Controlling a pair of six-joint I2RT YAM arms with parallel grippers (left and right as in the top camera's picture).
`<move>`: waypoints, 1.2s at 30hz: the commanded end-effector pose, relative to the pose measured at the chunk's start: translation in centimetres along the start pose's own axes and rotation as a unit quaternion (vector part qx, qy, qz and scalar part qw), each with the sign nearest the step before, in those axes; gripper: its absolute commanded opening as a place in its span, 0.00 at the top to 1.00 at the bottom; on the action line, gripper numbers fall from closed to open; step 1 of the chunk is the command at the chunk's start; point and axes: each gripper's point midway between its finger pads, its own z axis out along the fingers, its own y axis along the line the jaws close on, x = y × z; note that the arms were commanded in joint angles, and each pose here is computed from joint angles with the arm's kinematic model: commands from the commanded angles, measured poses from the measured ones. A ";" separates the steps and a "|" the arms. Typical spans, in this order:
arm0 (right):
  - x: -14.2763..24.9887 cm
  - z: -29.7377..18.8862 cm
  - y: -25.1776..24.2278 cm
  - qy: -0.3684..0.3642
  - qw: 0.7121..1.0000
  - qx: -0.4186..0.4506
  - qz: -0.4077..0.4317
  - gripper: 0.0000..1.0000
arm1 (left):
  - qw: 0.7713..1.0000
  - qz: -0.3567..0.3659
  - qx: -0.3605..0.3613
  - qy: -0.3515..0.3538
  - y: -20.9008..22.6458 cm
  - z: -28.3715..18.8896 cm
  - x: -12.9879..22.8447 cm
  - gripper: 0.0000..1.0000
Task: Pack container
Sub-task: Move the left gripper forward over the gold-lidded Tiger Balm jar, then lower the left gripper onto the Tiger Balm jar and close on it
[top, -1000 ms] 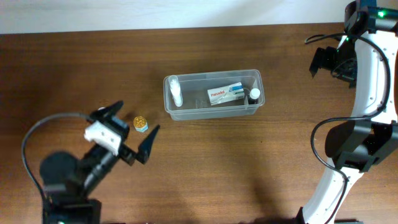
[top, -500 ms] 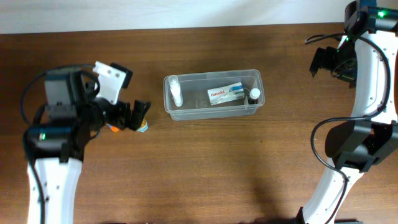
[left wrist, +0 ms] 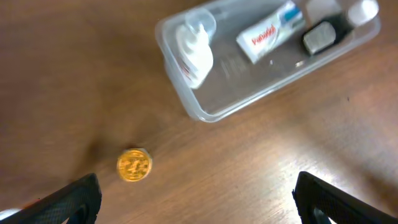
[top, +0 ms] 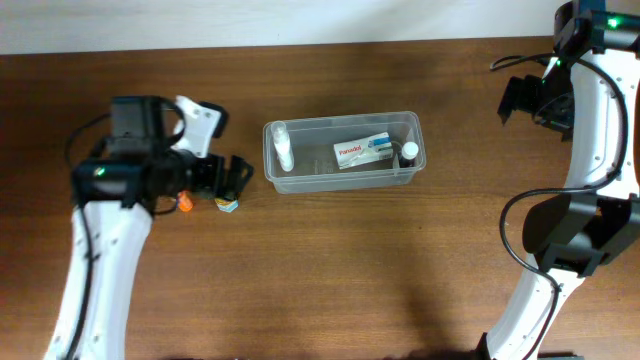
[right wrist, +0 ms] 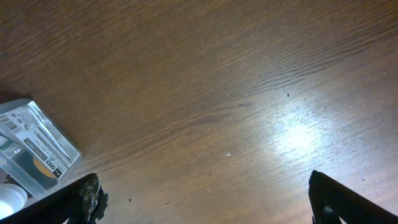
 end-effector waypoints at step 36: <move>-0.1 -0.1 -0.4 -0.003 1.000 0.005 0.007 0.02 | 0.960 -0.168 -0.091 0.204 4.0 10.1 7.0 0.00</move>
